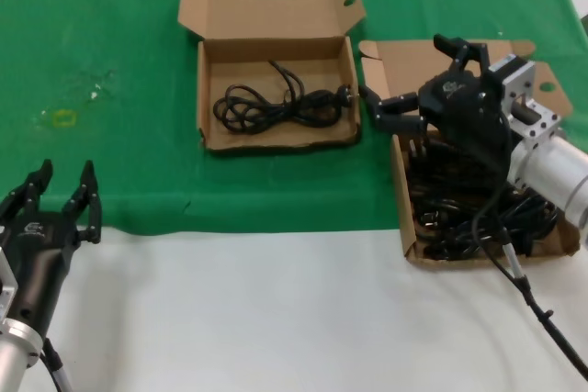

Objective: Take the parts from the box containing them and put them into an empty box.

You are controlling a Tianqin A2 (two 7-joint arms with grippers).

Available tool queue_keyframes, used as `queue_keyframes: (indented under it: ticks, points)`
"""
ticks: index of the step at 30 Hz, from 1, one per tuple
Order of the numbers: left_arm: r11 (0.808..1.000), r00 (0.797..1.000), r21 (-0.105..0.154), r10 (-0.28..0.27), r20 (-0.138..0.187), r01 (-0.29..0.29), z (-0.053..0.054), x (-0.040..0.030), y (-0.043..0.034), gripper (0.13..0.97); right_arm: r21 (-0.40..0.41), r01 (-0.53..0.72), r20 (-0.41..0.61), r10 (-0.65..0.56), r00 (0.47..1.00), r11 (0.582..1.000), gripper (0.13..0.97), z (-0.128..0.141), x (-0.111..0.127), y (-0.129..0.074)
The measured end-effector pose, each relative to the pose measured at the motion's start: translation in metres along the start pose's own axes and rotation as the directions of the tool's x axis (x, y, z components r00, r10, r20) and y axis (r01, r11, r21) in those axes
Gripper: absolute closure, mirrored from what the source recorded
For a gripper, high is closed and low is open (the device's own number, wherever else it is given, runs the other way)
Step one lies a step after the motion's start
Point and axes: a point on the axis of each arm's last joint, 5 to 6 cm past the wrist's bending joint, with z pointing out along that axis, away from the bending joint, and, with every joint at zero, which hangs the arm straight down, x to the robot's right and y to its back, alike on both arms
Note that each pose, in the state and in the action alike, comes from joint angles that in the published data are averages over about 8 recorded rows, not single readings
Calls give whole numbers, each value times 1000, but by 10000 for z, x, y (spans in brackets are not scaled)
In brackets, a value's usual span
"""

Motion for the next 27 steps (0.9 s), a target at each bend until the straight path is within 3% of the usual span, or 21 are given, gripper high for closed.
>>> queue_keyframes:
  ticks: [9, 17, 27]
  points:
    - [1000, 1000, 0, 0, 0, 0, 0, 0, 0, 714, -10, -28, -57, 28, 998, 1000, 130, -144, -128, 120]
    - [1000, 1000, 0, 0, 0, 0, 0, 0, 0, 496, -18, -53, -109, 51, 993, 998, 130, -282, -240, 214]
    - [1000, 1000, 0, 0, 0, 0, 0, 0, 0, 302, -27, -85, -175, 79, 981, 996, 130, -468, -377, 314]
